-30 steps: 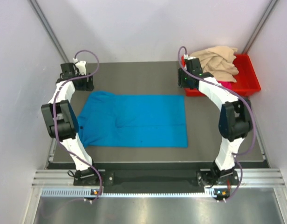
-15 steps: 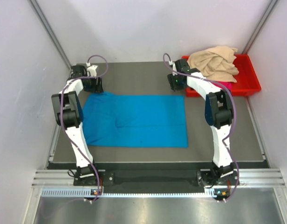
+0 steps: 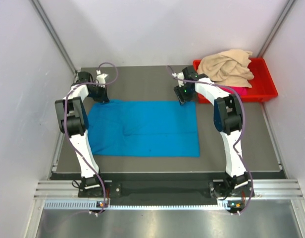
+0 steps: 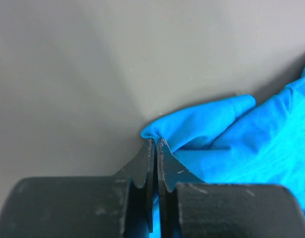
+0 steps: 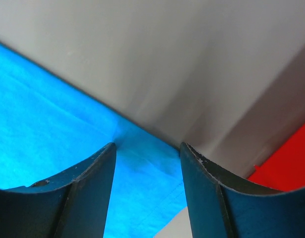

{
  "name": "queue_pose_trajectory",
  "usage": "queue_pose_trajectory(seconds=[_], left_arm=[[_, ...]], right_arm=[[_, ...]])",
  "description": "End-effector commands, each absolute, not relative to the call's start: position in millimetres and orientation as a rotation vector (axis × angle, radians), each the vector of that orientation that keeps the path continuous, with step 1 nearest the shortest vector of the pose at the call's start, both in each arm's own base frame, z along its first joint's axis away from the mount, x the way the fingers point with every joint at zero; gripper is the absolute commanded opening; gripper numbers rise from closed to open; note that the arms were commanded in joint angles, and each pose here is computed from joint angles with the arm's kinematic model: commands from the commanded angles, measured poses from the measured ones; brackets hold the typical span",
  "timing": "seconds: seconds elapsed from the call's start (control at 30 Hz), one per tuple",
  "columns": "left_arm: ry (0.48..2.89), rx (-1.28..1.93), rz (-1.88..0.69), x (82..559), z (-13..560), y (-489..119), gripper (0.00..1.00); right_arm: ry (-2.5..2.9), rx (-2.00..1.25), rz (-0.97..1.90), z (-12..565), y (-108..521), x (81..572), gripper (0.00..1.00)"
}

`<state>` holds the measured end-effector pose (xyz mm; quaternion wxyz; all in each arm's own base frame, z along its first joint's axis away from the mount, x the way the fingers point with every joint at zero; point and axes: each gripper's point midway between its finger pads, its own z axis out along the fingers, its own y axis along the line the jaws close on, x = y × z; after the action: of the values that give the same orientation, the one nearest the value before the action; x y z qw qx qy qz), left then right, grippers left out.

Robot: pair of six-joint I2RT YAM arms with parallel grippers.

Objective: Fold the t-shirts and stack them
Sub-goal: Fold the tshirt

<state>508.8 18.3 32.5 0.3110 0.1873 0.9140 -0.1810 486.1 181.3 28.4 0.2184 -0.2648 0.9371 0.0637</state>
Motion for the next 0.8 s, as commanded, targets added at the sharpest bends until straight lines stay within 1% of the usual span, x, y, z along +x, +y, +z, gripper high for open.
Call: queue_pose_trajectory(seconds=[0.0, 0.07, 0.1, 0.13, 0.17, 0.2, 0.27, 0.3, 0.33, 0.43, 0.5, 0.53, 0.57, 0.6, 0.63, 0.67, 0.7, 0.73, 0.77], left_arm=[[2.352, 0.529, -0.453, 503.3, 70.0, 17.5, 0.00], [2.311, 0.496, -0.412, 508.4, 84.2, 20.7, 0.00], [2.301, 0.481, -0.407, 507.8, 86.5, 21.1, 0.00], [2.257, 0.467, -0.385, 513.4, 102.3, 21.7, 0.00], [2.242, 0.456, -0.374, 514.4, 107.9, 22.3, 0.00], [2.222, 0.439, -0.359, 516.5, 115.4, 23.9, 0.00], [2.172, 0.385, -0.317, 519.7, 135.0, 29.2, 0.00], [2.184, 0.355, -0.288, 515.6, 133.4, 35.1, 0.00], [2.164, 0.342, -0.264, 513.4, 145.5, 37.4, 0.00], [2.148, 0.350, -0.253, 501.9, 150.8, 39.1, 0.00], [2.181, 0.355, -0.262, 488.8, 139.7, 37.3, 0.00], [2.171, 0.372, -0.249, 484.9, 143.2, 37.2, 0.00], [2.177, 0.376, -0.239, 481.0, 141.2, 38.5, 0.00], [2.195, 0.371, -0.239, 473.8, 134.8, 39.2, 0.00], [2.189, 0.381, -0.230, 469.2, 138.2, 40.5, 0.00], [2.195, 0.372, -0.226, 464.2, 138.0, 45.0, 0.00], [2.210, 0.369, -0.233, 456.0, 132.7, 46.6, 0.00], [2.216, 0.390, -0.227, 447.9, 134.3, 47.0, 0.00], [2.232, 0.393, -0.226, 441.1, 131.2, 49.1, 0.00]], right_arm=[[2.650, -0.828, 0.151, 20.6, 162.4, 473.6, 0.55], [2.657, -0.848, 0.115, 15.1, 157.7, 474.2, 0.55], [2.665, -0.851, 0.104, 11.8, 156.1, 474.0, 0.54], [2.673, -0.856, 0.097, 7.7, 155.2, 474.4, 0.52], [2.678, -0.855, 0.094, 5.5, 154.2, 474.6, 0.46], [2.681, -0.855, 0.091, 4.9, 154.5, 474.6, 0.28], [2.688, -0.842, 0.084, 5.8, 153.5, 473.9, 0.13], [2.695, -0.844, 0.086, 5.6, 152.5, 469.8, 0.03], [2.690, -0.834, 0.088, 6.4, 152.7, 469.6, 0.00], [2.621, -0.796, 0.092, 32.7, 155.7, 470.1, 0.00], [2.614, -0.756, 0.078, 37.0, 154.9, 464.7, 0.00], [2.559, -0.739, 0.083, 54.8, 160.2, 468.3, 0.00], [2.546, -0.727, 0.083, 58.9, 161.6, 466.6, 0.00], [2.545, -0.704, 0.074, 56.9, 161.3, 461.6, 0.00], [2.512, -0.686, 0.072, 71.6, 162.0, 459.8, 0.00], [2.502, -0.688, 0.078, 74.6, 167.4, 453.5, 0.00], [2.529, -0.676, 0.028, 65.4, 159.4, 441.3, 0.00], [2.487, -0.666, 0.032, 78.0, 165.5, 437.2, 0.00], [2.484, -0.664, 0.022, 77.3, 165.9, 430.6, 0.00]])
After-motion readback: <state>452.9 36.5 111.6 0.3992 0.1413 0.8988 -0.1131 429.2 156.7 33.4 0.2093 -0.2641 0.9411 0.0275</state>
